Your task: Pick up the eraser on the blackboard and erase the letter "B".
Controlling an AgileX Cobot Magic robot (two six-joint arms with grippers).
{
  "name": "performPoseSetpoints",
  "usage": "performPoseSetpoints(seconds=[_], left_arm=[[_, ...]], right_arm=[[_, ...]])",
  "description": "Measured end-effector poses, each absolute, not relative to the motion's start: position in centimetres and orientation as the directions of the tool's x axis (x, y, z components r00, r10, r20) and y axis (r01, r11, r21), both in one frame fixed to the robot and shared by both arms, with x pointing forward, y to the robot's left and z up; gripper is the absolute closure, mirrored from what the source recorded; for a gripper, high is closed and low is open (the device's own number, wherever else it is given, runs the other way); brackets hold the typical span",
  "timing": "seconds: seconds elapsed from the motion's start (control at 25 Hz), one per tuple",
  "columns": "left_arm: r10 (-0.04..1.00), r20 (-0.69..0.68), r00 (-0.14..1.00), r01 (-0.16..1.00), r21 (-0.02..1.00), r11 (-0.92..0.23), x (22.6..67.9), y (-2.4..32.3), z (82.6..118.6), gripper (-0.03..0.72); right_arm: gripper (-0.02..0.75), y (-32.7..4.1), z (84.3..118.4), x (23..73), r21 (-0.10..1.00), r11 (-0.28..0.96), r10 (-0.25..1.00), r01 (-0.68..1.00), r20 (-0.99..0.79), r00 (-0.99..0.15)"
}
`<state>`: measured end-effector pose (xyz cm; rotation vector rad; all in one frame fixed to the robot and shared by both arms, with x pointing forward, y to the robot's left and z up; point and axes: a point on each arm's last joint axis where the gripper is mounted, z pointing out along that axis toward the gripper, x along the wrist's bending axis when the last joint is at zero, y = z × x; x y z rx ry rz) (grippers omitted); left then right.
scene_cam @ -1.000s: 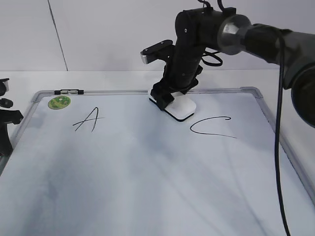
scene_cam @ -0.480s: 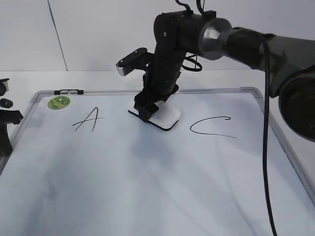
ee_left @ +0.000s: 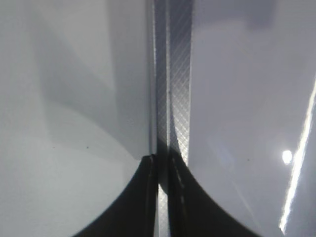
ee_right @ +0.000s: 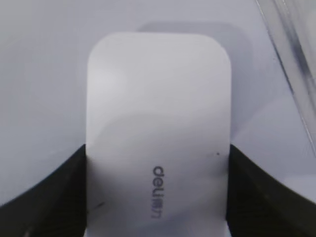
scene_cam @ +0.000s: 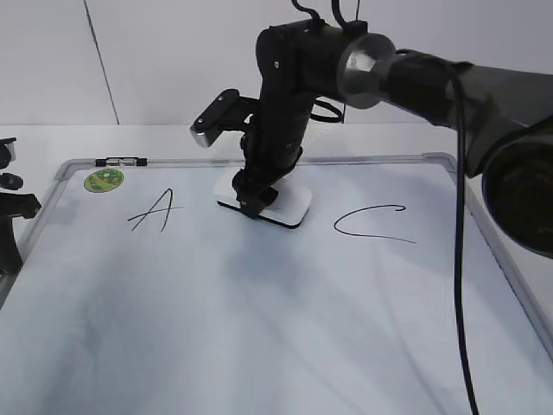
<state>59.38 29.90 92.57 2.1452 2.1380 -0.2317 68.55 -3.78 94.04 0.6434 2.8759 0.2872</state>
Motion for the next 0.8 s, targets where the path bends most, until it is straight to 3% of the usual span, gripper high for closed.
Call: performPoseSetpoints(seconds=[0.48,0.8], left_arm=[[0.984,-0.179,0.001,0.999,-0.034,-0.007,59.4,29.9,92.6,0.672],[0.984,-0.179,0.001,0.999,-0.035,-0.007,59.4,29.9,92.5,0.672]], right_arm=[[0.214,-4.1,93.8,68.8,0.207,0.905,0.405,0.371,-0.155,-0.901],[0.214,-7.0,93.4,70.4,0.222,0.872,0.466,0.436,-0.110,-0.878]])
